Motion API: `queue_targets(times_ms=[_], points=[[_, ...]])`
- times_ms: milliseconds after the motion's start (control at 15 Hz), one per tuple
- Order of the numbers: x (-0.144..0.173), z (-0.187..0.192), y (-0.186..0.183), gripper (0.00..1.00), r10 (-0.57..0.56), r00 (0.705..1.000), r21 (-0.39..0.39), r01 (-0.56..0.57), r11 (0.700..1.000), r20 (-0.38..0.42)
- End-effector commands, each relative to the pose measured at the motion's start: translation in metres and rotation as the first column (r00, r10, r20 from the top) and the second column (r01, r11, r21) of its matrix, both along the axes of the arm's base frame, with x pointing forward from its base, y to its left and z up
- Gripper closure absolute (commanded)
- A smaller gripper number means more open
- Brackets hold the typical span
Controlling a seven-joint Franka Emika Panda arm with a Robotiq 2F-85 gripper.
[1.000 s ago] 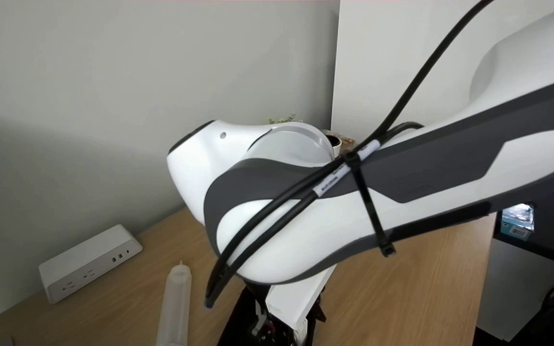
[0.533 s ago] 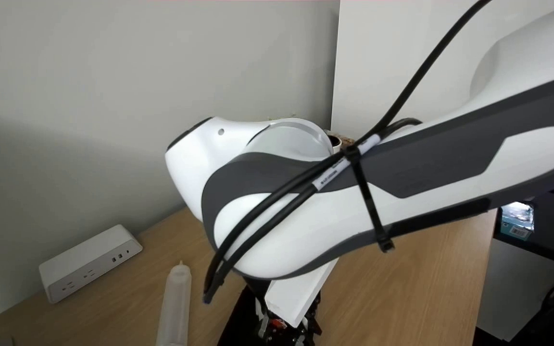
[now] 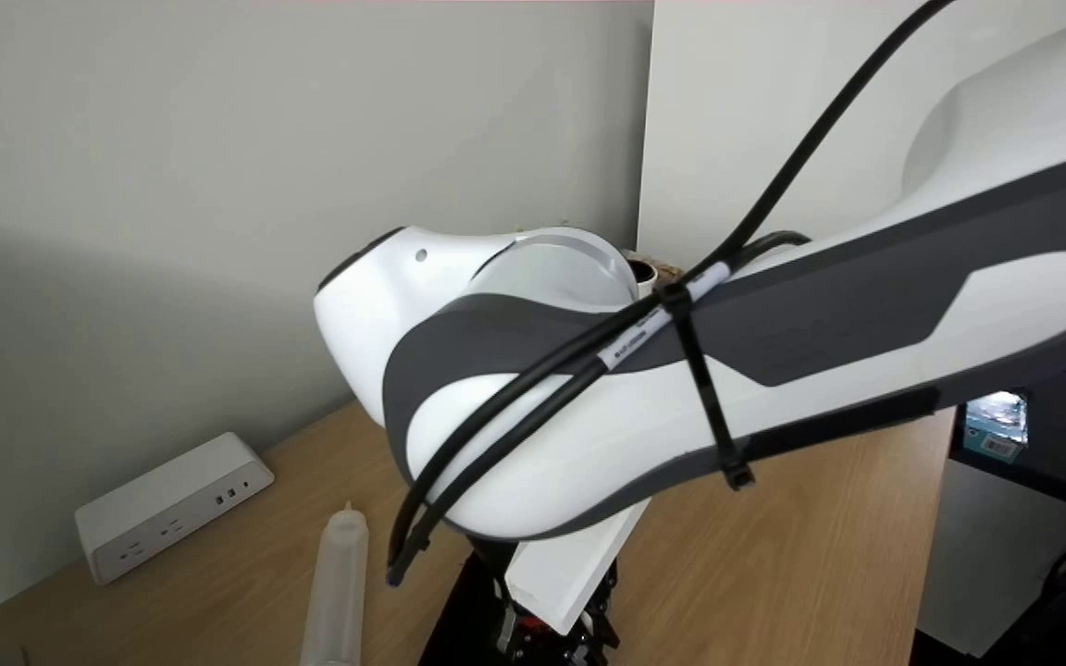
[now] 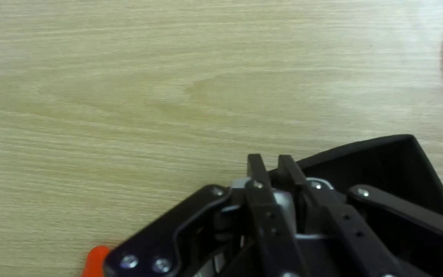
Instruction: Take the books out of the bookcase and put them upright on the table
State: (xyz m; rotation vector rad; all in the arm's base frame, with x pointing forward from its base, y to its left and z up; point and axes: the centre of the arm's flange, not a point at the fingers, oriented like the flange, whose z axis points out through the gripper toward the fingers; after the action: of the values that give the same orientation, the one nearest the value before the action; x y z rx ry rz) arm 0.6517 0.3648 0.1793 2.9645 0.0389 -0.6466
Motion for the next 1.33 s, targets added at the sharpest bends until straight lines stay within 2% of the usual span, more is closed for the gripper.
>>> queue_targets(times_ms=[0, 200, 667, 1000, 1267], points=[[0.011, 0.01, 0.017, 0.96, -0.025, 1.0, -0.035, 0.025, 0.999, -0.004], [0.005, 0.03, 0.025, 0.96, -0.062, 0.997, -0.072, 0.065, 0.995, 0.035], [-0.004, 0.095, 0.054, 0.96, -0.132, 0.971, -0.159, 0.165, 0.973, 0.201], [-0.015, 0.151, 0.06, 0.96, -0.174, 0.936, -0.188, 0.239, 0.953, 0.307], [-0.02, 0.18, 0.047, 0.96, -0.263, 0.89, -0.155, 0.339, 0.928, 0.372]])
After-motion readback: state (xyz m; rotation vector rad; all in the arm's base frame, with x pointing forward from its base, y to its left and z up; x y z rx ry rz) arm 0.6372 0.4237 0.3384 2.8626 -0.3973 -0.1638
